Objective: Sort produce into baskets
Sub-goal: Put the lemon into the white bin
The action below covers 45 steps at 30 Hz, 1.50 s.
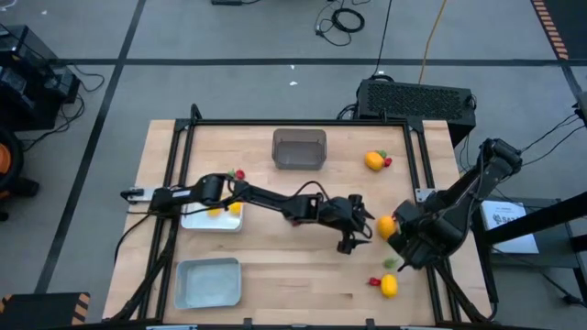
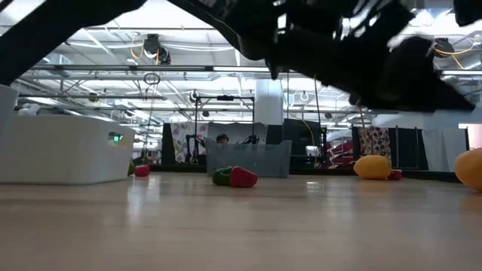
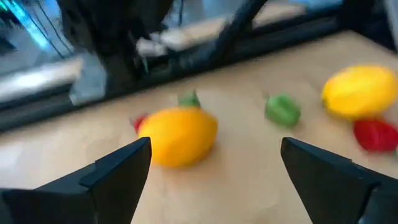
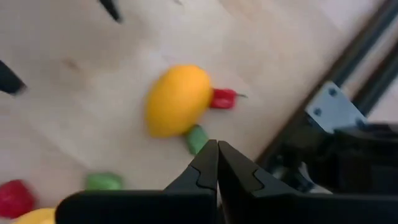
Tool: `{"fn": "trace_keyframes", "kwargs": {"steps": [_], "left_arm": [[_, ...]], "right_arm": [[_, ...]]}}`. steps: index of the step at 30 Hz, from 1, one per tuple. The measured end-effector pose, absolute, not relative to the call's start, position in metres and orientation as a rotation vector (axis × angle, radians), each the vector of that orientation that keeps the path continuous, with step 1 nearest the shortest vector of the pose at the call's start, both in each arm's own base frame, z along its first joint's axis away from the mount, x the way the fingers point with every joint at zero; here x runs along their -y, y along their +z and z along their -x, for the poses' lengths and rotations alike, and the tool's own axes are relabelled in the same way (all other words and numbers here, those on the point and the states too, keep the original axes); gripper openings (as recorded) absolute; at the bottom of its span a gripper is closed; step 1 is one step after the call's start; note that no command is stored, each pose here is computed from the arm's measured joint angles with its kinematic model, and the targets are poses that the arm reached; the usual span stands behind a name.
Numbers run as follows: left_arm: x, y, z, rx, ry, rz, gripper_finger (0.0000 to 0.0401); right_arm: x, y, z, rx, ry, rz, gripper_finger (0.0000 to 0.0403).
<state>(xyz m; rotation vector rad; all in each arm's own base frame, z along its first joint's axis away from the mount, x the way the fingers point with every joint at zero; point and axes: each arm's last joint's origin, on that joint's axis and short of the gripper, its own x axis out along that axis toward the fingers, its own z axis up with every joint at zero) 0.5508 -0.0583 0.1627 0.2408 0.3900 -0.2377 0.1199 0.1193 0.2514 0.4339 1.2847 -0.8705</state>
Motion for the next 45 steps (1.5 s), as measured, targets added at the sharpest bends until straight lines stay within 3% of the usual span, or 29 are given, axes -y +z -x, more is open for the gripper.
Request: {"fn": "trace_keyframes", "kwargs": {"steps": [11,16,35,45], "left_arm": [[0.036,0.161,-0.554,-0.401,-0.251,-0.166,0.0365],[0.029,0.154,-0.557,-0.397,-0.221,-0.087,0.0365],[0.034,0.127,-0.561,-0.399,-0.180,-0.048,0.0365],[0.034,0.115,-0.559,-0.459,-0.196,-0.073,0.0365]], "right_arm": [[-0.097,0.212,-0.102,-1.238,-0.921,-0.569,0.0000],[-0.098,0.214,-0.104,-1.202,-0.908,-0.574,0.0000],[-0.096,0.180,-0.134,-1.246,-1.107,-0.586,0.0000],[-0.102,0.173,-0.144,-1.232,-1.075,-0.693,0.0000]]}}
